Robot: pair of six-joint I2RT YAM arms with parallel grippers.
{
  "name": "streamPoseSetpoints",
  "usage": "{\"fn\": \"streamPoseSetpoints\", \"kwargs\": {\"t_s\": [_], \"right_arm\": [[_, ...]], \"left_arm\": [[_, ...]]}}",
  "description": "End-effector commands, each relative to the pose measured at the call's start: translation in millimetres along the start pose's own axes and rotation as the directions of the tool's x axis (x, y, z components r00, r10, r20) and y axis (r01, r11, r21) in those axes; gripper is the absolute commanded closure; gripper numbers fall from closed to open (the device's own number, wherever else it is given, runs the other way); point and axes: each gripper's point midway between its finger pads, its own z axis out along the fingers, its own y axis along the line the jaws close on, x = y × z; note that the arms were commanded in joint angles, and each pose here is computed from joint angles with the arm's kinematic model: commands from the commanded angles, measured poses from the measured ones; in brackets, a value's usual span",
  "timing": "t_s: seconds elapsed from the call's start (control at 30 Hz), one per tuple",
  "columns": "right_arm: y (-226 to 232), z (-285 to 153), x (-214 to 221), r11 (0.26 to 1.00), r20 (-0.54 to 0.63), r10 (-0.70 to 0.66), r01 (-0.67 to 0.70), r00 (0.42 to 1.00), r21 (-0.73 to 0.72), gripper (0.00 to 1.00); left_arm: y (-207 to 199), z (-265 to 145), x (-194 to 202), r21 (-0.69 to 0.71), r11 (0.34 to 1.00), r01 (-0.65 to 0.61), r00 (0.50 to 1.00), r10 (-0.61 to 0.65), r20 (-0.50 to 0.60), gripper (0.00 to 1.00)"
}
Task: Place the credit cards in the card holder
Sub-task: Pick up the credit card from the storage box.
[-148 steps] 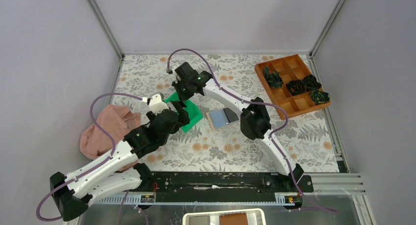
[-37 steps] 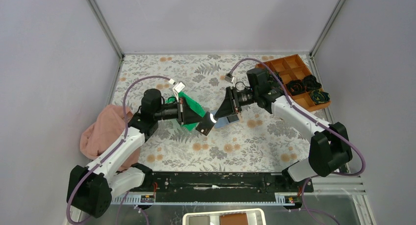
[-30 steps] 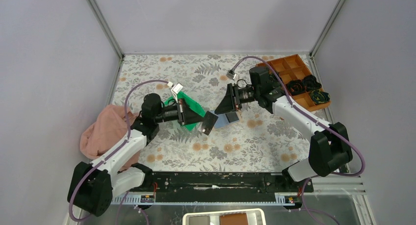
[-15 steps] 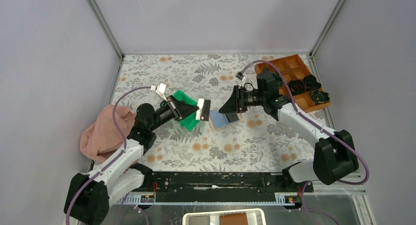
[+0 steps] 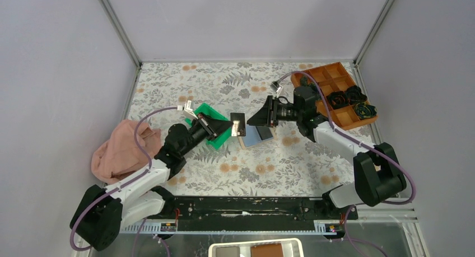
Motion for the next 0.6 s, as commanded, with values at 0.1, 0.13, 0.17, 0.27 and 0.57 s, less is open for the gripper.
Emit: {"fn": "streamPoseSetpoints", "kwargs": {"t_s": [0.1, 0.13, 0.17, 0.27, 0.57], "right_arm": [[4.6, 10.9, -16.0, 0.999, 0.052, -0.022, 0.024, 0.998, -0.032, 0.61], [3.6, 11.5, -15.8, 0.999, 0.052, -0.02, 0.021, 0.998, -0.03, 0.61], [1.9, 12.0, -16.0, 0.999, 0.053, -0.018, 0.02, 0.998, -0.027, 0.62], [-0.5, 13.3, -14.7, 0.999, 0.052, -0.015, 0.017, 0.999, -0.027, 0.61], [0.5, 24.3, -11.0, 0.999, 0.028, -0.008, 0.009, 1.0, -0.044, 0.63]], "left_arm": [[-20.3, 8.4, -11.5, 0.071, 0.997, 0.01, 0.996, -0.016, 0.089, 1.0], [-20.0, 9.0, -11.6, 0.071, 0.997, 0.013, 0.996, -0.02, 0.09, 1.0], [-20.8, 9.3, -11.4, 0.074, 0.997, 0.015, 0.996, -0.022, 0.089, 1.0], [-19.9, 9.8, -10.6, 0.074, 0.997, 0.021, 0.996, -0.027, 0.089, 1.0], [-16.5, 13.6, -9.9, 0.076, 0.996, 0.042, 0.995, -0.049, 0.091, 1.0]]}}
